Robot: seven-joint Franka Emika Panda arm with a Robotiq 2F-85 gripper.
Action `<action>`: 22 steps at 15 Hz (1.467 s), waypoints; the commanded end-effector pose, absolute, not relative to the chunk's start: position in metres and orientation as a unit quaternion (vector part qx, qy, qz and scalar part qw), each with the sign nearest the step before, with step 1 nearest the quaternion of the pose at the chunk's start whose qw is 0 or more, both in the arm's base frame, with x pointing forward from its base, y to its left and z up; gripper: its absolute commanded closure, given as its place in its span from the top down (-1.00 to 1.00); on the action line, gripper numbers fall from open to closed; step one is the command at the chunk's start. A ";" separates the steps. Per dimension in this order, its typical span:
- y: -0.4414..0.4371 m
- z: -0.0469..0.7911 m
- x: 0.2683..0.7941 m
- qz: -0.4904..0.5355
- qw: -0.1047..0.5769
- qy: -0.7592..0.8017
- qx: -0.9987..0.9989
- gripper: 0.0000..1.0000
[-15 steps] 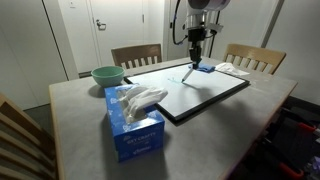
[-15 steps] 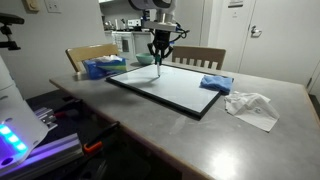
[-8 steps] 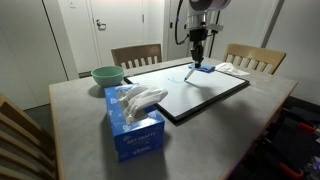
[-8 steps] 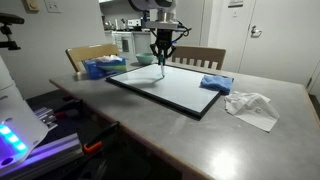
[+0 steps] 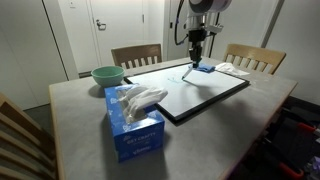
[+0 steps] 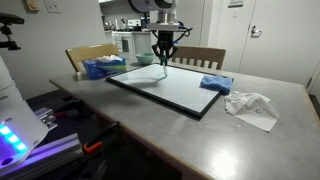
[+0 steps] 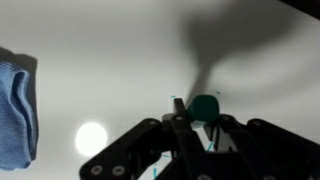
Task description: Use the marker to write number ten on the white board
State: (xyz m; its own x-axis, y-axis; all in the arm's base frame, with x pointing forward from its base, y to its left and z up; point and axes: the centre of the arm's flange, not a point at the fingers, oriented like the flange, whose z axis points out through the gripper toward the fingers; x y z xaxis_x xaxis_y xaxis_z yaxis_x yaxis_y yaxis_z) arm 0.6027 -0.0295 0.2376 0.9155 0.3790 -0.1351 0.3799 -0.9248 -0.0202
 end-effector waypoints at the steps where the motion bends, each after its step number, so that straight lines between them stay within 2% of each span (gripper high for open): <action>1: -0.030 0.221 0.605 -0.062 0.014 0.191 0.980 -0.90; 22: -0.011 0.201 0.620 -0.058 0.002 0.215 0.975 -0.90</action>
State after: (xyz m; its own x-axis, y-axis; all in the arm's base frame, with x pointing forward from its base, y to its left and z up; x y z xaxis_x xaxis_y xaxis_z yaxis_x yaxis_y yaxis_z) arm 0.6114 -0.0141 0.2094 0.9079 0.4009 -0.1221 0.4010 -0.9157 -0.0246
